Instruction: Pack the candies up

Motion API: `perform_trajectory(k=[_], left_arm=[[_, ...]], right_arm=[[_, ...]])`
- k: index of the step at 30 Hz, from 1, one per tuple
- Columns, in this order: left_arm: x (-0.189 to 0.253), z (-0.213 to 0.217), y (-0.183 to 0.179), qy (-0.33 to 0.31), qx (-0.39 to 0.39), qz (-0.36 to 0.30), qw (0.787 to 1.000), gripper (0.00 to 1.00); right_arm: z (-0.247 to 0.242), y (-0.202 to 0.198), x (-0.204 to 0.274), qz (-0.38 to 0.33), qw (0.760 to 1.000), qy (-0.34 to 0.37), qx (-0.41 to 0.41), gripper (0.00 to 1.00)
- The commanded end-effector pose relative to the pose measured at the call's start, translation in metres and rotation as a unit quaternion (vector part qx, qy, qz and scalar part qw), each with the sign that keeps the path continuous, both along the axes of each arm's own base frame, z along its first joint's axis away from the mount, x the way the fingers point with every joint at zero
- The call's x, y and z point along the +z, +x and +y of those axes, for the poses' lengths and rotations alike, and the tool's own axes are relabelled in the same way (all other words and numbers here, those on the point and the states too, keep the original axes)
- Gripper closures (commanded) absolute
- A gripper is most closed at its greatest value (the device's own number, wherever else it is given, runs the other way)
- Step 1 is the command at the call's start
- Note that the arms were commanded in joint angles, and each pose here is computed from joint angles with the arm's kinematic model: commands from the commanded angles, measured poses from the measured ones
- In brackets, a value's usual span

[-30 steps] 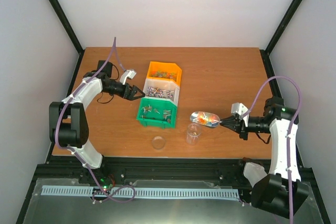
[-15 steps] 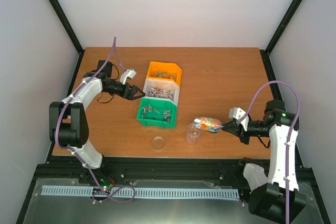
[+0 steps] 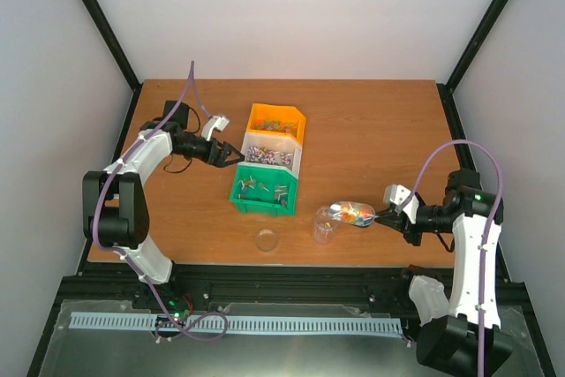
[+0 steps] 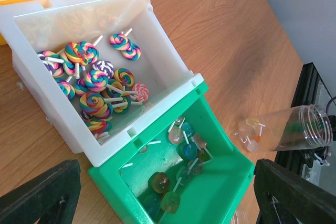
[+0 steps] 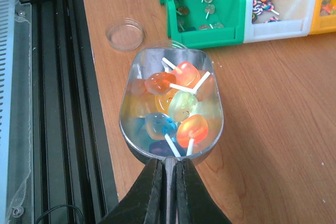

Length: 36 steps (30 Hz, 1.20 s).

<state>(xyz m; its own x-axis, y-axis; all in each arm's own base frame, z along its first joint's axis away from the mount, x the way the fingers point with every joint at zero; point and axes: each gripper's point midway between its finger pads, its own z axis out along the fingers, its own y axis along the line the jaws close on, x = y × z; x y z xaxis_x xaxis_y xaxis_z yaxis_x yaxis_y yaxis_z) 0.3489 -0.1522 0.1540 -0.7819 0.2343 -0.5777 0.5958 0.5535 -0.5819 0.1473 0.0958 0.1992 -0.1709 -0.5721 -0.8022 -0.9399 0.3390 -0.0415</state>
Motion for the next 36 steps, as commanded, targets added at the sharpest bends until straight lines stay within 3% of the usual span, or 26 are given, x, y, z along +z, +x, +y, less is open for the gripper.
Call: perform_trajectory(k=[1, 36], left_arm=[[0.0134, -0.0012, 0.0137, -0.018, 0.004, -0.016, 1.0, 0.08], [0.0115, -0.0025, 0.0208, -0.025, 0.009, -0.013, 1.0, 0.09]], right_arm=[[-0.0023, 0.0015, -0.0002, 0.011, 1.0, -0.003, -0.004, 0.97], [0.004, 0.0066, -0.0006, 0.053, 0.995, -0.079, 0.034, 0.97]])
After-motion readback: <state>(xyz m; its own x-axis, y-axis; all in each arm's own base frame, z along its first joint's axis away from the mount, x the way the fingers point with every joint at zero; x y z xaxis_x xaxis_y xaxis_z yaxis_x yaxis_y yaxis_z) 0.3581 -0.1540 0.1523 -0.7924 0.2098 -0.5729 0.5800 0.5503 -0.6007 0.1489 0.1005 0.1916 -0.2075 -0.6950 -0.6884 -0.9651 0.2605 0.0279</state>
